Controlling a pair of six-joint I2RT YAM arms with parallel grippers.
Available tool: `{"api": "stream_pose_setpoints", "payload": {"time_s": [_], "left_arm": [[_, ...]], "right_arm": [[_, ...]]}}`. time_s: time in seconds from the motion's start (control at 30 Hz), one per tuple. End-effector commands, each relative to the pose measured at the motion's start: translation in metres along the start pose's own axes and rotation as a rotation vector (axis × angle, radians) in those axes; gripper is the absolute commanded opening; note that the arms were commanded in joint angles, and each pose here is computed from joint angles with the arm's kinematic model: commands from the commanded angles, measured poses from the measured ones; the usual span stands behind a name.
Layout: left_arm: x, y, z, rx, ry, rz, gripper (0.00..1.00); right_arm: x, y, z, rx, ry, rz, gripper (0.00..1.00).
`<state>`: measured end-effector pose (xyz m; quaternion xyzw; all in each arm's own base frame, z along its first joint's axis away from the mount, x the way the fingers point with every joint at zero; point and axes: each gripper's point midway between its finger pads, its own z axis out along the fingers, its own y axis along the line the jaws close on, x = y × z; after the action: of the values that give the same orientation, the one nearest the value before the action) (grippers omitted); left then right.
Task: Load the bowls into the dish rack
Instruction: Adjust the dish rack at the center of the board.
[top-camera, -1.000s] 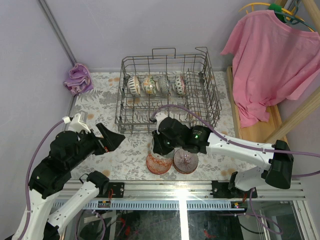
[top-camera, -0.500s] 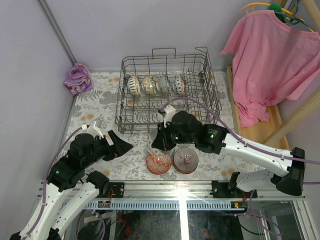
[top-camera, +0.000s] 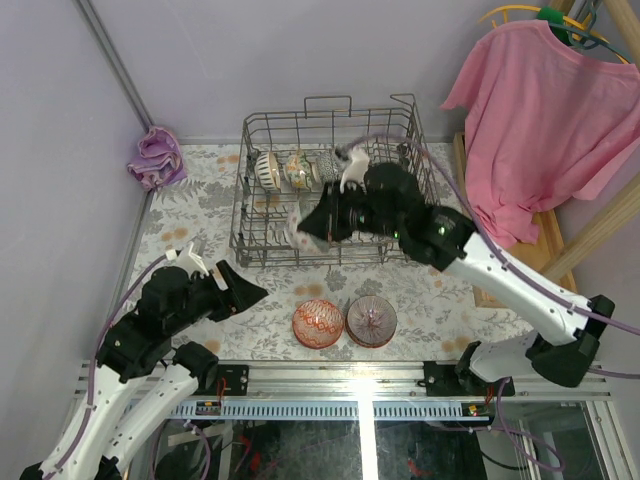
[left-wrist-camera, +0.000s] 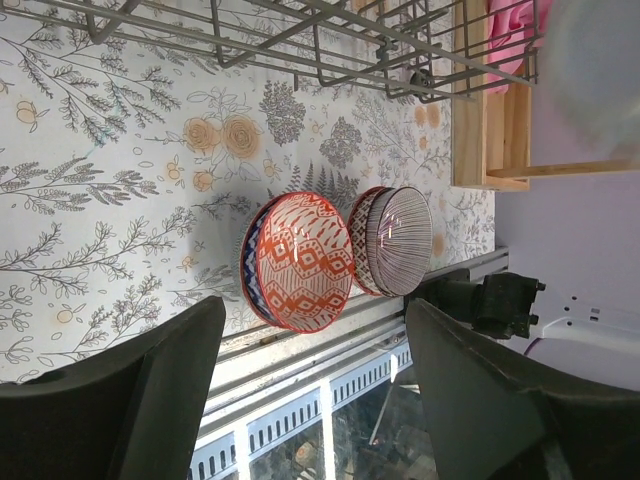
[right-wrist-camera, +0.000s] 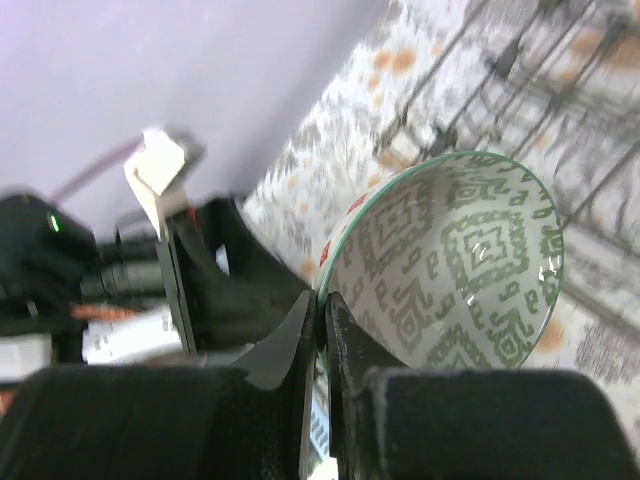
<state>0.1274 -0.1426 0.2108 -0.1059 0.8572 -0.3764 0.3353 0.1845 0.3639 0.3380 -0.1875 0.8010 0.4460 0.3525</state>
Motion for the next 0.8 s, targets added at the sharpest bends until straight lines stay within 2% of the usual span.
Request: {"api": "stream_pose_setpoints", "payload": {"time_s": [0.0,0.17,0.37,0.57,0.77], "left_arm": [[-0.008,-0.023,-0.012,0.092,-0.022,0.036,0.72],[-0.004,-0.026,-0.021,0.11,-0.015,0.045,0.73],[0.006,-0.023,-0.023,0.124,0.017,0.044,0.73],[0.009,-0.02,-0.024,0.118,0.018,0.037,0.73],[0.004,-0.019,-0.02,0.103,0.0,0.011,0.73]], "right_arm": [[-0.1,0.014,0.0,-0.089,-0.189,-0.015,0.0],[-0.187,0.003,0.014,-0.175,-0.304,0.02,0.0],[-0.258,-0.044,0.055,-0.254,-0.405,0.09,0.0],[-0.29,-0.09,0.093,-0.32,-0.47,0.142,0.0],[-0.303,-0.139,0.124,-0.363,-0.537,0.207,0.0]]}}
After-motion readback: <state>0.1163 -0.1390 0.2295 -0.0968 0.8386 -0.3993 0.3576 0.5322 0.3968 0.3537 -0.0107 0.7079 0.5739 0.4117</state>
